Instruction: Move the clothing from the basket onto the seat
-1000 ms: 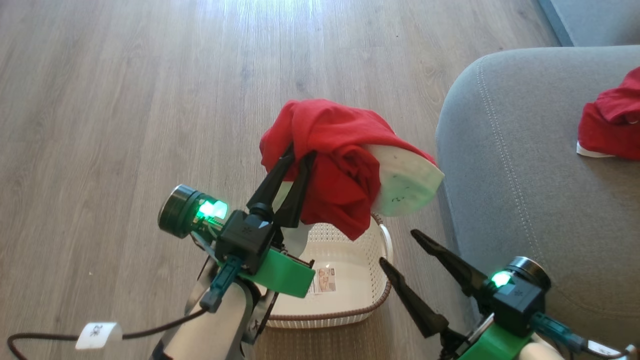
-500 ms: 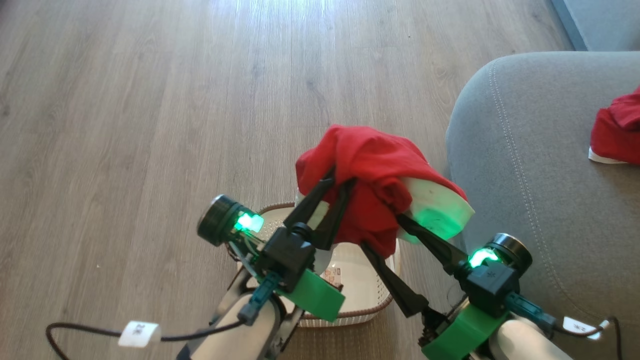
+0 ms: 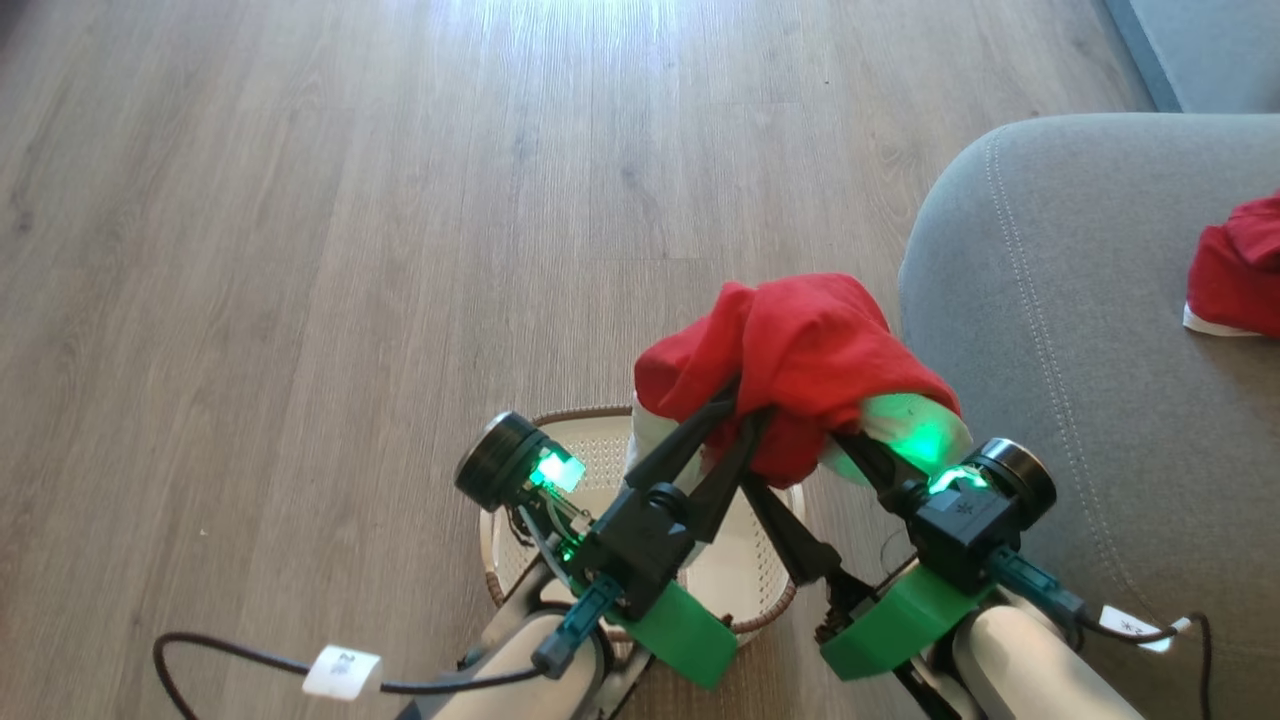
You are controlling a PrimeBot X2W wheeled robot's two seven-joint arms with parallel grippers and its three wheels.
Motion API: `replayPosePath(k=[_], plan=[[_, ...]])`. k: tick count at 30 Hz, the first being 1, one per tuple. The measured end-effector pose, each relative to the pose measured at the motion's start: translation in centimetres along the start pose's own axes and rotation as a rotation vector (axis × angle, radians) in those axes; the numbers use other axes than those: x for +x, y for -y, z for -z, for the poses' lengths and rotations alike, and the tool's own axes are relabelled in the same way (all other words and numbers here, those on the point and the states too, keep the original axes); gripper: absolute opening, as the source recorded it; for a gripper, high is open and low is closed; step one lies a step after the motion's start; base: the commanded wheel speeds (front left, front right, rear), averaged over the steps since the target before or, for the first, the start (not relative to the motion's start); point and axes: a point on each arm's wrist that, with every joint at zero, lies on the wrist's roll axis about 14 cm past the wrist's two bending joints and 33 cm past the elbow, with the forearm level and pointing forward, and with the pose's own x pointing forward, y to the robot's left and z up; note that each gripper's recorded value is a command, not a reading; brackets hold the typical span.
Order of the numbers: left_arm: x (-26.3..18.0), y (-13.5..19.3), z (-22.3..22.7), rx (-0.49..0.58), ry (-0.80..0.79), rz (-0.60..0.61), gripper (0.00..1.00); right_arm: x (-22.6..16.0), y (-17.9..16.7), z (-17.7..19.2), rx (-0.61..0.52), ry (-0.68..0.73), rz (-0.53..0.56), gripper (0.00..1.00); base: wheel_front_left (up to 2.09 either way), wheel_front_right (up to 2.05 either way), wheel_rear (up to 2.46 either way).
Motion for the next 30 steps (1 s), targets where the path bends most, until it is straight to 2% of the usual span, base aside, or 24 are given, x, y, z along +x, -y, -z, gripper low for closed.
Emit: replayPosePath(k=[3, 4, 5, 6, 16, 24, 25, 27, 28, 30], plan=[[-0.1, 0.3, 0.1, -0.009, -0.004, 0.005, 0.00, 0.4, 0.2, -0.2, 0.004, 0.012, 0.018, 1.00, 0.00, 0.00, 0.00], [-0.1, 0.4, 0.1, -0.010, -0.005, 0.008, 0.00, 0.5, 0.3, -0.2, 0.012, 0.014, 0.027, 0.65, 0.00, 0.00, 0.00], [-0.2, 0.6, 0.1, -0.010, -0.005, 0.012, 0.00, 0.6, 0.4, -0.1, 0.023, 0.014, 0.036, 0.11, 0.00, 0.00, 0.00], [-0.2, 0.7, 0.1, -0.010, -0.006, 0.017, 0.00, 0.6, 0.4, -0.2, 0.031, 0.017, 0.042, 0.00, 0.00, 0.00, 0.00], [-0.4, 0.4, 0.2, -0.008, -0.010, 0.007, 0.00, 1.1, 2.2, -1.2, 0.062, 0.059, 0.114, 0.00, 0.00, 0.00, 0.00], [-0.4, 0.2, 0.2, -0.018, -0.010, -0.002, 0.00, 1.3, 2.5, -2.1, 0.049, 0.089, 0.123, 0.00, 0.00, 0.00, 0.00], [-0.4, 0.1, 0.3, -0.017, -0.011, -0.009, 0.17, 1.4, 2.5, -2.1, 0.049, 0.092, 0.124, 0.00, 0.00, 0.00, 0.00], [-0.4, -0.1, 0.3, -0.016, -0.012, -0.016, 0.65, 1.4, 2.6, -2.2, 0.042, 0.094, 0.126, 0.00, 0.00, 0.00, 0.00], [-0.3, -0.3, 0.4, -0.014, -0.012, -0.024, 1.00, 1.4, 2.7, -2.3, 0.040, 0.095, 0.129, 0.00, 0.00, 0.00, 0.00], [-0.4, -0.7, 0.7, -0.017, -0.022, -0.038, 1.00, 1.3, 3.0, -2.5, 0.028, 0.101, 0.136, 0.00, 0.00, 0.00, 0.00]])
